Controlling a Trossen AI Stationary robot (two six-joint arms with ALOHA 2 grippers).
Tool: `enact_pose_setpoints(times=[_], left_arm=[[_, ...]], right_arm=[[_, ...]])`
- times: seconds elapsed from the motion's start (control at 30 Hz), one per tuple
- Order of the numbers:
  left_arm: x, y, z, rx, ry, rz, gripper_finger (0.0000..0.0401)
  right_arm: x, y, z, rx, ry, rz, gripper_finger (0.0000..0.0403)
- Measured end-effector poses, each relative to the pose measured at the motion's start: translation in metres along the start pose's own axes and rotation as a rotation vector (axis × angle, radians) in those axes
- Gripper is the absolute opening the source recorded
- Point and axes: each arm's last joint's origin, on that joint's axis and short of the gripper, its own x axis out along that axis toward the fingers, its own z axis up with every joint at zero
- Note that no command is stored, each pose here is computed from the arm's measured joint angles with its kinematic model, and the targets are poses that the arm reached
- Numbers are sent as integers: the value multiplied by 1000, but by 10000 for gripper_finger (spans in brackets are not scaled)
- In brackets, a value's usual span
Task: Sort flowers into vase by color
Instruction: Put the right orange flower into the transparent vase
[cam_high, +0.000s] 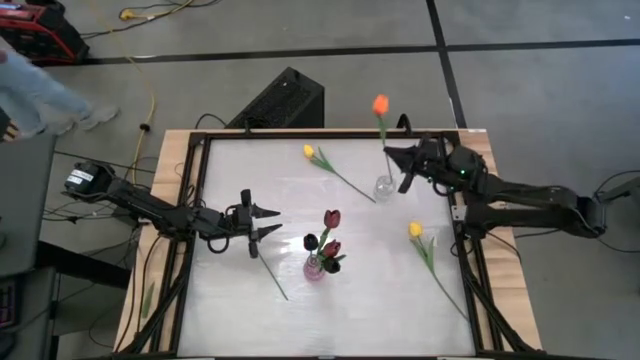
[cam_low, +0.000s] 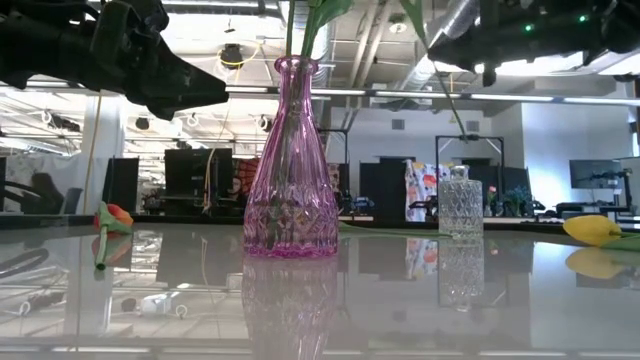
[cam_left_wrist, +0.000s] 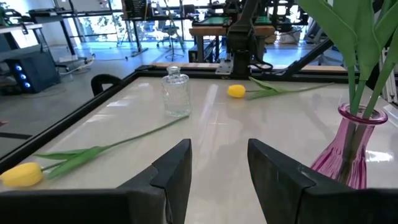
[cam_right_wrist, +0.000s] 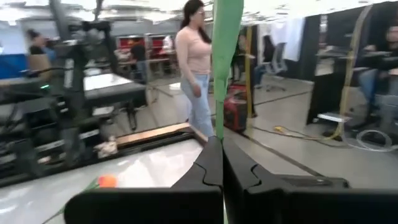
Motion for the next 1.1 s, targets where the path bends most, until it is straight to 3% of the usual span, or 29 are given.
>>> enact_pose_setpoints(times=[0.2,1.1], left_arm=[[0,0,0,-8,0,0,146],[0,0,-1,-23,6,0,146]], right_arm=[[2,-11,-1,7,0,-65,16],[30,-12,-34,-35,161,-86,16]])
